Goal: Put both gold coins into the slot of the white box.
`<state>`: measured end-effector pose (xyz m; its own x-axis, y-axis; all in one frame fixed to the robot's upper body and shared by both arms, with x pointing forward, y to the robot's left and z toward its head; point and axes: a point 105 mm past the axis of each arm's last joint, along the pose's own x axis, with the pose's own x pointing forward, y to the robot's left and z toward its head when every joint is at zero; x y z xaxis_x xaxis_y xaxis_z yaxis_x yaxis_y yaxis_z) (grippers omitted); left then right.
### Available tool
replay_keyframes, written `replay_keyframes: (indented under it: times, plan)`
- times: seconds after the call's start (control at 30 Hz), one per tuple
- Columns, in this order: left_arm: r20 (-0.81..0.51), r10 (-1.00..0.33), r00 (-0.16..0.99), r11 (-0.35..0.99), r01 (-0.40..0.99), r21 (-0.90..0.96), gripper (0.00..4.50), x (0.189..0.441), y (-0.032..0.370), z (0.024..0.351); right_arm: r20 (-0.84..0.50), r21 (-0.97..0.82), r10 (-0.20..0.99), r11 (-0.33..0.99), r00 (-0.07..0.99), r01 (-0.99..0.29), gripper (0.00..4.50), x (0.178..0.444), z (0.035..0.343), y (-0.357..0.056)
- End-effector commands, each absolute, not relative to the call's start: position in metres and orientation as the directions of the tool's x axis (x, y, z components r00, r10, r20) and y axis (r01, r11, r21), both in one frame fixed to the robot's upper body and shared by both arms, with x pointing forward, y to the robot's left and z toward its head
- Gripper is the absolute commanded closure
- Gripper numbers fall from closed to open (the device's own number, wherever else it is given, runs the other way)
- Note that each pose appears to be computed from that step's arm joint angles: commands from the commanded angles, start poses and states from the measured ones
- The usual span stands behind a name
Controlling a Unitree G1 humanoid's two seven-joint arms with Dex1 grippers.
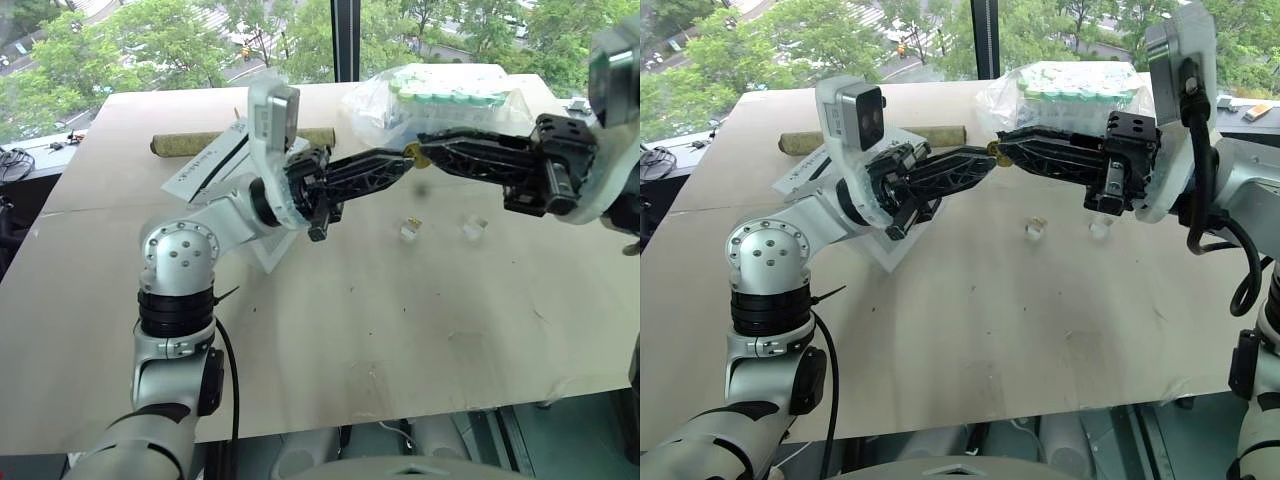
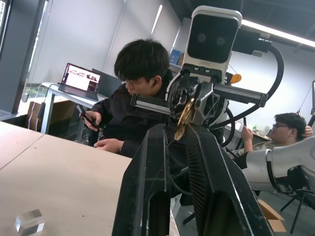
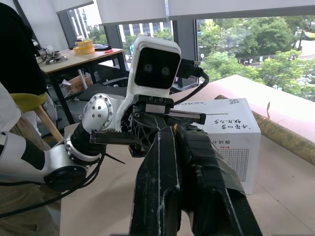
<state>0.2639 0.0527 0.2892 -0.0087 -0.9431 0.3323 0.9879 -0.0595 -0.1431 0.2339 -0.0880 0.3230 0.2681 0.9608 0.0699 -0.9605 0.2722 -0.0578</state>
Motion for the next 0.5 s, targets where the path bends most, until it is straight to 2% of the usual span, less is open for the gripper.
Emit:
replay_keyframes:
  times: [0.03,0.5]
  plan:
    - [0.355,-0.934,-0.039,-0.082,0.991,-0.105,4.02,0.2585,0.0539,0.2995,0.096,-0.081,0.963,0.260,0.252,-0.962,4.50,0.2297,0.3300,-0.0898]
    - [0.357,-0.933,-0.050,-0.092,0.991,-0.102,4.02,0.2575,0.0545,0.2982,0.089,-0.066,0.967,0.247,0.240,-0.967,4.50,0.2313,0.3292,-0.0914]
